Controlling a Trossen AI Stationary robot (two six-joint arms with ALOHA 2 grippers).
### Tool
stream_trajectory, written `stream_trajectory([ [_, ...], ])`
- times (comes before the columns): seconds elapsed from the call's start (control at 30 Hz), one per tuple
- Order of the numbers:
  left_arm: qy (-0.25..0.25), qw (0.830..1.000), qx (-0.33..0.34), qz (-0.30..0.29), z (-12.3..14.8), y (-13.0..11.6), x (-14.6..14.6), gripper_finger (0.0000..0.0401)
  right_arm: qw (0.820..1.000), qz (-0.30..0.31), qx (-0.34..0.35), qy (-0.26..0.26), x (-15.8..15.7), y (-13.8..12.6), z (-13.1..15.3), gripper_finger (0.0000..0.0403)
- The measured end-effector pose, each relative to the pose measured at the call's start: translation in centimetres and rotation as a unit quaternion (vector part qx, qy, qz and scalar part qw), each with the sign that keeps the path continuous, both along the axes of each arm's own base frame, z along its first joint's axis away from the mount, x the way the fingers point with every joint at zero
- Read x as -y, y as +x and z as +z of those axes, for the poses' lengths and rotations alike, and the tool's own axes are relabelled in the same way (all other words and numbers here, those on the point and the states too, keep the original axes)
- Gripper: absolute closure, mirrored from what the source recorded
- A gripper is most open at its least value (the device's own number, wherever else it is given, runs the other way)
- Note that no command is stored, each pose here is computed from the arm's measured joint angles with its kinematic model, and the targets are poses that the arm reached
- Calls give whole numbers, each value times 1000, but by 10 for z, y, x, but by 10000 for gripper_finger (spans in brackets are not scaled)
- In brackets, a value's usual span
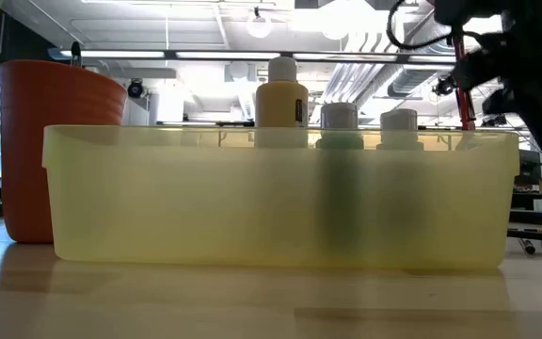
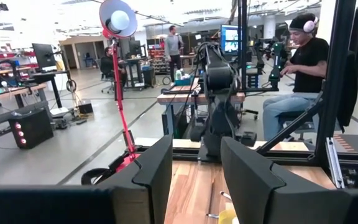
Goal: Pick & Place Paint Supplies
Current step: Put the golden paintbrush into the orange cup
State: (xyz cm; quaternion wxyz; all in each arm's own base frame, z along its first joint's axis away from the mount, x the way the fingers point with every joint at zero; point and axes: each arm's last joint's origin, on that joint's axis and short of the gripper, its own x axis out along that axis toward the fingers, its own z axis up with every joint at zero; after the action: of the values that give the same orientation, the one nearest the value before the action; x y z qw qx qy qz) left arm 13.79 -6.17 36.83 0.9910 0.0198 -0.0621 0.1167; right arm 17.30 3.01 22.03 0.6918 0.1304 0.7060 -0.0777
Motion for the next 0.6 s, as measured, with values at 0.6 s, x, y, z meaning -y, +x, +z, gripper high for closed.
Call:
stream_trajectory([
  [0.6,-2,1000,1,0,0,0,0,265,999,-19,1,-29,5,-13,-52,309],
])
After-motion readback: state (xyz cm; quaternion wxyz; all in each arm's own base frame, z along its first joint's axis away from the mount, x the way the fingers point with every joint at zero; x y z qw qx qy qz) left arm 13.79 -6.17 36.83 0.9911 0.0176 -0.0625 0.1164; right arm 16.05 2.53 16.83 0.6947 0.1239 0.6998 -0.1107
